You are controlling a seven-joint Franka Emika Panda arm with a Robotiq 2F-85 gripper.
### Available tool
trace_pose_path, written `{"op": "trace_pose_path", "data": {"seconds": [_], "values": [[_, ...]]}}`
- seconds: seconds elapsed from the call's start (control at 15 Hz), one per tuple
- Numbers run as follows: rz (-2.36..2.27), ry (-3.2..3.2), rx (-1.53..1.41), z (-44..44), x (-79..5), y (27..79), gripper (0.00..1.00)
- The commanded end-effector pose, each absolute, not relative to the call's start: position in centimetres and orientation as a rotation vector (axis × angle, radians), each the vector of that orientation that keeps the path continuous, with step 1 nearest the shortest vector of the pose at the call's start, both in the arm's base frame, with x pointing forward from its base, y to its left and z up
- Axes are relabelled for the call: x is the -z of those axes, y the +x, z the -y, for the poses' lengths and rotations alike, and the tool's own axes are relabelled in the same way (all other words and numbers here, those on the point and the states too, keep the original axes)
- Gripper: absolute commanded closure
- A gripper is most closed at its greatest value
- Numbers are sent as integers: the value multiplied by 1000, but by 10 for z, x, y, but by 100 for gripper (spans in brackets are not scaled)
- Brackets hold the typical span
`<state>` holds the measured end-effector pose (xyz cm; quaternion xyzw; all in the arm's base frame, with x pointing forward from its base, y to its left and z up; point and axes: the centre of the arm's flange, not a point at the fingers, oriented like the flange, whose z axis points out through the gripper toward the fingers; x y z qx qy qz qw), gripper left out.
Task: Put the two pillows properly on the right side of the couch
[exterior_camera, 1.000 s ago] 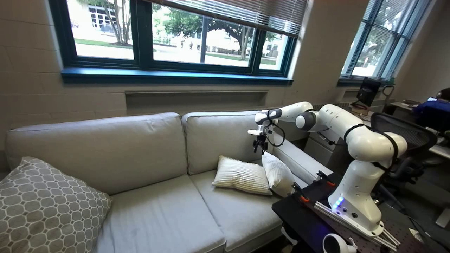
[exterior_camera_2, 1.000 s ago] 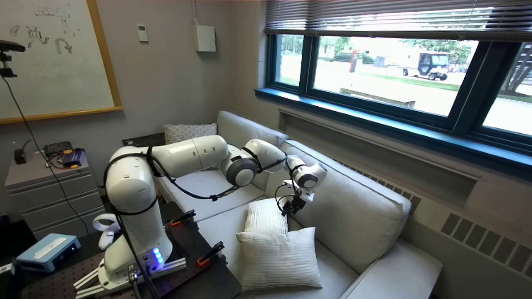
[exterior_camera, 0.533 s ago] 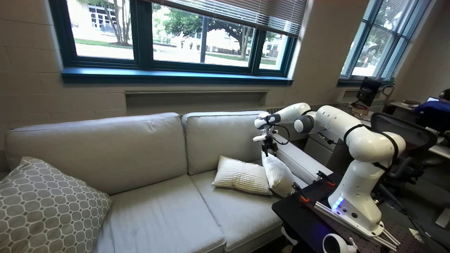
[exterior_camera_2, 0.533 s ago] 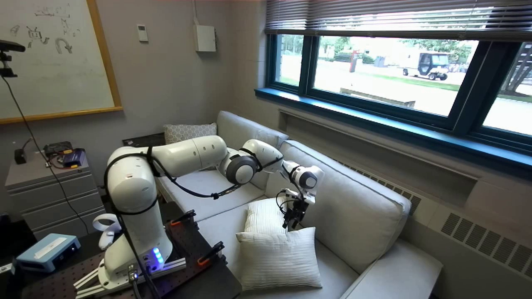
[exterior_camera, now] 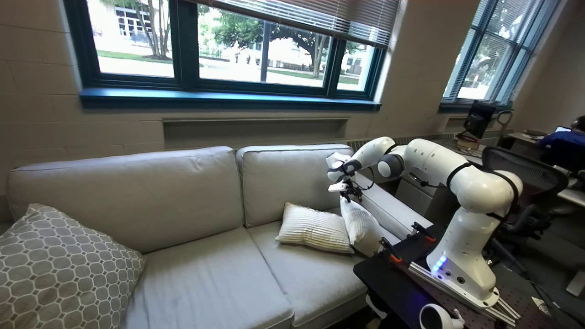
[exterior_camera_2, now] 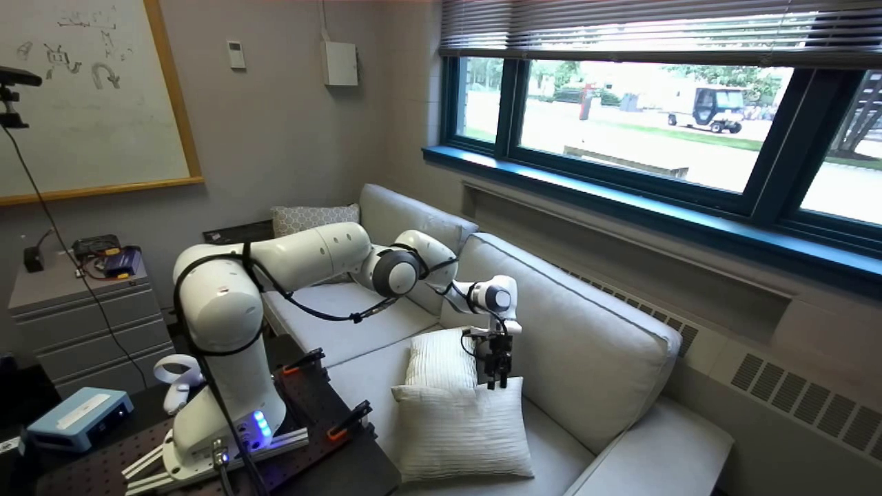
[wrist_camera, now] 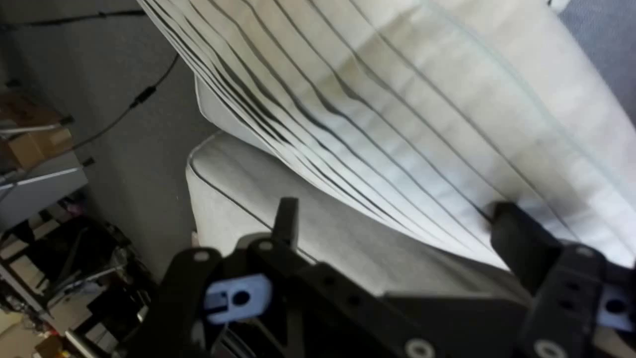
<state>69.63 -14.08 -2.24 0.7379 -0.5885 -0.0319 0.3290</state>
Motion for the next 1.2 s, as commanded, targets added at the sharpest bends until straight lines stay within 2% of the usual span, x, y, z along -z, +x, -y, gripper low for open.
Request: {"op": "trace_pose_path", "data": {"seconds": [0.0,0.47,1.13], "values": [[1412,2005,-140,146,44,736,0],[1319,2356,-552,106,37,762,0],[1486,2453,-374,152,58,742,0]]}}
